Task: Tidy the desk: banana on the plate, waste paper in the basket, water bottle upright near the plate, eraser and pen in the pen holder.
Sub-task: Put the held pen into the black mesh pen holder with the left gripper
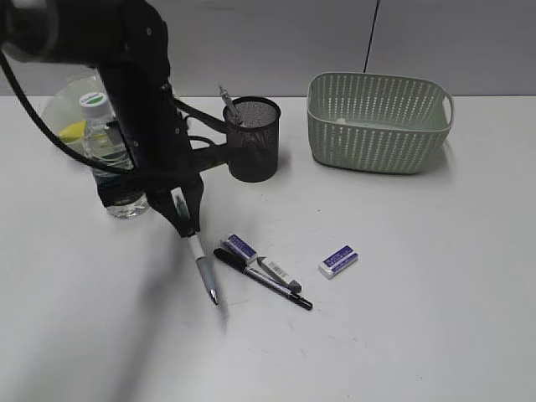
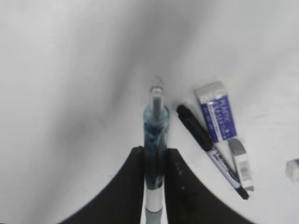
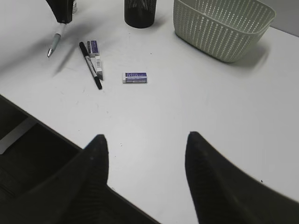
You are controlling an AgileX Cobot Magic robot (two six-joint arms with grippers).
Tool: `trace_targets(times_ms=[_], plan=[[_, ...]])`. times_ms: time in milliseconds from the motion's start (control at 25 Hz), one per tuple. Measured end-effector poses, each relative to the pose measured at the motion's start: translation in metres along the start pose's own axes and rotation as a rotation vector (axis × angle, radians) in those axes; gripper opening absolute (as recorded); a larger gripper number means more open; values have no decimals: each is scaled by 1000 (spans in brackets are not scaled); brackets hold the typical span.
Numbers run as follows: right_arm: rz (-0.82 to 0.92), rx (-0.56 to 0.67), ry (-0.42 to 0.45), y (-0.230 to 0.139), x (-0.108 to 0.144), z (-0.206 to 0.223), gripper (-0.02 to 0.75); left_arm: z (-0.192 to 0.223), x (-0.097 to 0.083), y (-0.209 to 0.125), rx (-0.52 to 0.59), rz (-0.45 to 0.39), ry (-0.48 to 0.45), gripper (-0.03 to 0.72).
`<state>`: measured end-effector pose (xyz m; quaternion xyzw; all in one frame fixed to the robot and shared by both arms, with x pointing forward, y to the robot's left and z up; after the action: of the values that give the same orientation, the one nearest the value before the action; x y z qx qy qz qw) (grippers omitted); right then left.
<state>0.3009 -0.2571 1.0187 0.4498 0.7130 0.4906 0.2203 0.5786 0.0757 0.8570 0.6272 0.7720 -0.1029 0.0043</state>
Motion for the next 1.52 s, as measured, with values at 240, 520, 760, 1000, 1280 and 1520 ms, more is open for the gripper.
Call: trace_targets(times_ms=[240, 520, 760, 1000, 1280, 1520], plan=[[0, 0, 0, 0, 0, 0, 426, -56, -21, 3, -177, 87, -129, 83], [0, 0, 0, 0, 0, 0, 426, -140, -54, 36, -601, 212, -349, 83], [0, 0, 0, 0, 0, 0, 426, -164, -69, 68, -858, 335, -373, 83], [0, 0, 0, 0, 0, 0, 426, -169, -83, 95, -1056, 448, -369, 83], [0, 0, 0, 0, 0, 0, 426, -140, -94, 117, -1123, 563, -322, 83], [0, 0, 0, 0, 0, 0, 426, -99, -96, 129, -1102, 631, -279, 83]])
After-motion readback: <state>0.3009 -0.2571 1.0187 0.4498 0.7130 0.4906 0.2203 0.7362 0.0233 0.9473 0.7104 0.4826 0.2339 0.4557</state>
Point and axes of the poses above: a point on each arm's last joint axis where the gripper is mounted, z pointing out along that axis toward the gripper, x along the wrist's bending axis when the last joint is at zero, y = z × x, the point moved 9 cm from there along z, pointing out along that axis toward the gripper, and after that the axes turned 12 degrees about z, right-handed, at the moved point
